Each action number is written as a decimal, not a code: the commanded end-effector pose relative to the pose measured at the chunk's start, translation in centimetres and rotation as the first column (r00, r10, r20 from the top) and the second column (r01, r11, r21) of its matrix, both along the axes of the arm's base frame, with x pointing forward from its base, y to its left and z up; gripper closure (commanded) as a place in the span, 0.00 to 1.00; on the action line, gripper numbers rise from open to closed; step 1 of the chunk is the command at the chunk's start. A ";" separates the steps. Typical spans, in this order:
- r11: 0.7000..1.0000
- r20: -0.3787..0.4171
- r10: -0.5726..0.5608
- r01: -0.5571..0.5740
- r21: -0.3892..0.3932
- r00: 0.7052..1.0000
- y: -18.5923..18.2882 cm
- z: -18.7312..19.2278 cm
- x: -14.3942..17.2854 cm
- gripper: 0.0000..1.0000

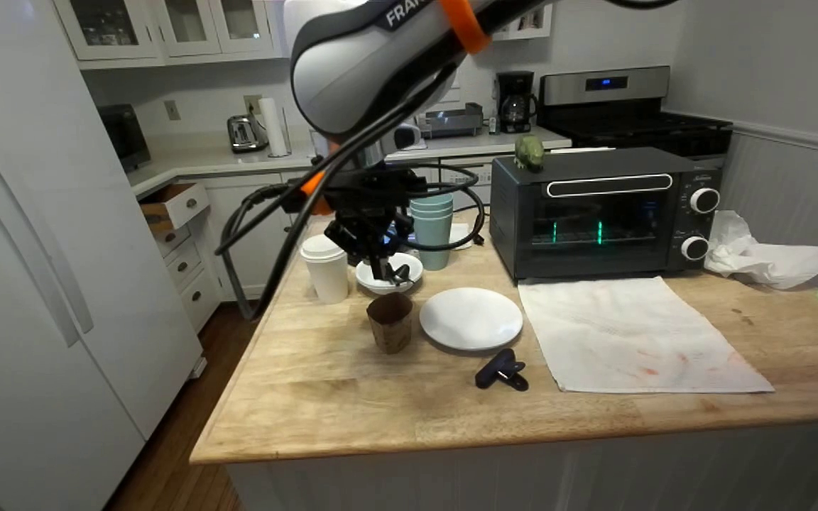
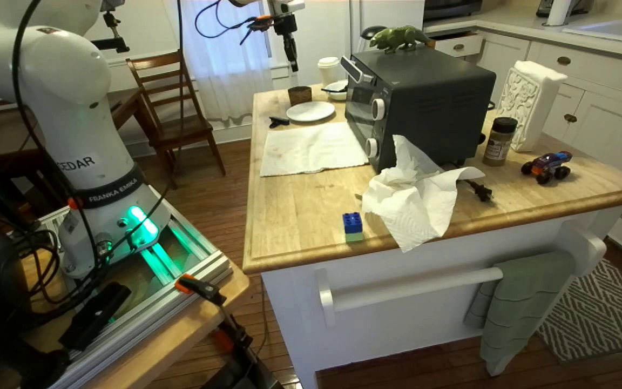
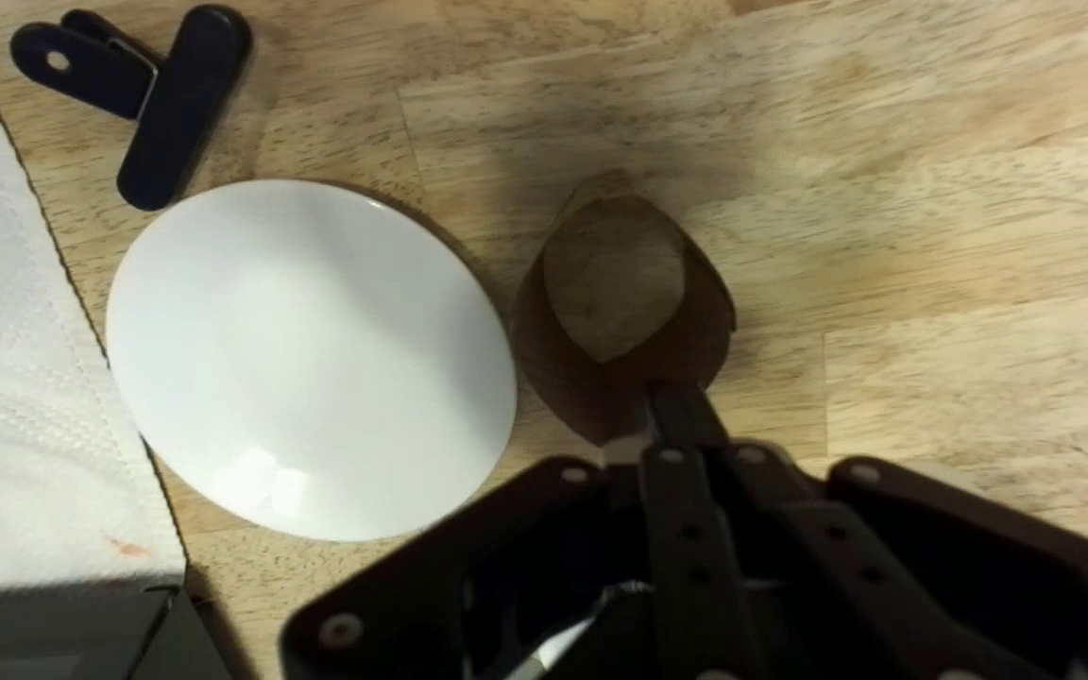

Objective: Remove the brown object from the white plate and put it on the table

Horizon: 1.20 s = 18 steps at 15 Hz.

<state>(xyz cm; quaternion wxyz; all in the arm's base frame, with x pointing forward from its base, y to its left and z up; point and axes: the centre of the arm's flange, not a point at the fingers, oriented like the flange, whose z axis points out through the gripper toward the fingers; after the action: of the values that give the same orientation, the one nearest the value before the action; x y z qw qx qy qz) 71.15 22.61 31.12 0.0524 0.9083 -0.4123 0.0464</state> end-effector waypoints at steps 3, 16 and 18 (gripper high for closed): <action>0.994 0.004 0.106 -0.106 0.009 0.994 -3.0 6.4 -4.0 1.00; 0.861 -0.020 0.502 -0.497 0.111 0.865 -8.7 15.3 -15.1 0.59; 0.830 -0.012 0.549 -0.543 0.130 0.836 -9.5 16.0 -16.5 0.45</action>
<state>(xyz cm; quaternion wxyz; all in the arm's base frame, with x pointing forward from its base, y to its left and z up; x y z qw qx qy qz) 58.80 15.20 46.29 0.0204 0.9841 -0.1756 0.0163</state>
